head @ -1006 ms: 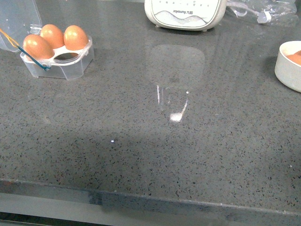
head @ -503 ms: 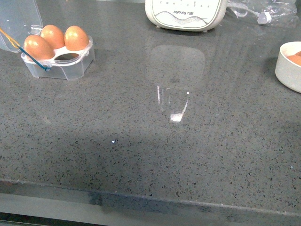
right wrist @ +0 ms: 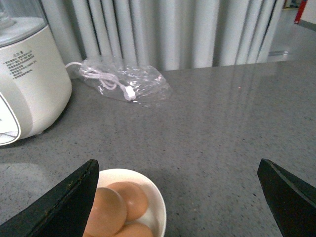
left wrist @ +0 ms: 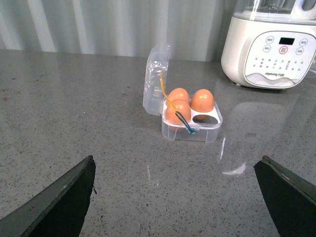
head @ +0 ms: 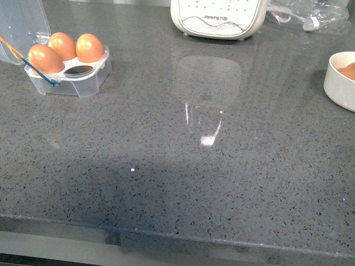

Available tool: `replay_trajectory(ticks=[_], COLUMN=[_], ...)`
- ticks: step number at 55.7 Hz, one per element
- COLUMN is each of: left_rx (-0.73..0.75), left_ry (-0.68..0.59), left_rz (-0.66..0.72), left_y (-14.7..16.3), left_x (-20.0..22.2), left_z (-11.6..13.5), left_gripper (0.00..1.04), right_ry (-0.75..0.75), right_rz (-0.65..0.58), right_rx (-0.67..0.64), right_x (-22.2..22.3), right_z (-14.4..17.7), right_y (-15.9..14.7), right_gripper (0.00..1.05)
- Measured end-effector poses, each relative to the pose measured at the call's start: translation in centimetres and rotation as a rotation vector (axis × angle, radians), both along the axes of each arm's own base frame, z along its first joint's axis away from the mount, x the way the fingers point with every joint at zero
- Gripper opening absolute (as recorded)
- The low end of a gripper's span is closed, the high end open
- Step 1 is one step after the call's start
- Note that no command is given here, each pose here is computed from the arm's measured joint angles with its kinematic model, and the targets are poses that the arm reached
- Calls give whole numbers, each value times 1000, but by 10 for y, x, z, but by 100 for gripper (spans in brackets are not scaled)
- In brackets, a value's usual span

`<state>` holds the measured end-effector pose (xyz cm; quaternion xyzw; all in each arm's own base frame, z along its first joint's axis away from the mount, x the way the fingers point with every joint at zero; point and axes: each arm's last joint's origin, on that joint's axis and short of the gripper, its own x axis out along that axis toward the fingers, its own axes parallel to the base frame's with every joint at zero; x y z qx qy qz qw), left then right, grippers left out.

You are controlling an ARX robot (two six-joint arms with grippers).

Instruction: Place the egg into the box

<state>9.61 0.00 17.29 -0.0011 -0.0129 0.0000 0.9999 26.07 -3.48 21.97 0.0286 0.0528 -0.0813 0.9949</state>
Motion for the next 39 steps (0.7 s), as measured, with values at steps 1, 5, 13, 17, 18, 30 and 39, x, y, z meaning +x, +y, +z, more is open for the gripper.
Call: replay_trajectory(ticks=[1, 5, 13, 17, 18, 30, 39], left_rx=[0, 0, 0, 0, 0, 0, 0], left_ry=[0, 0, 0, 0, 0, 0, 1], left_rz=[0, 0, 0, 0, 0, 0, 0], left_y=[0, 0, 0, 0, 0, 0, 0], left_x=[0, 0, 0, 0, 0, 0, 0], left_z=[0, 0, 0, 0, 0, 0, 0], left_gripper=[98, 98, 98, 98, 98, 98, 98], right_ry=[8, 47, 127, 167, 173, 293, 334], right_rz=[9, 72, 220, 260, 266, 294, 295], right_rx=[-4, -8, -6, -24, -27, -21, -15], right_x=[6, 21, 35, 40, 41, 50, 56], right_z=[1, 6, 9, 7, 6, -13, -28], right_y=[1, 4, 13, 17, 17, 18, 17], right_gripper=[97, 97, 97, 97, 97, 97, 97])
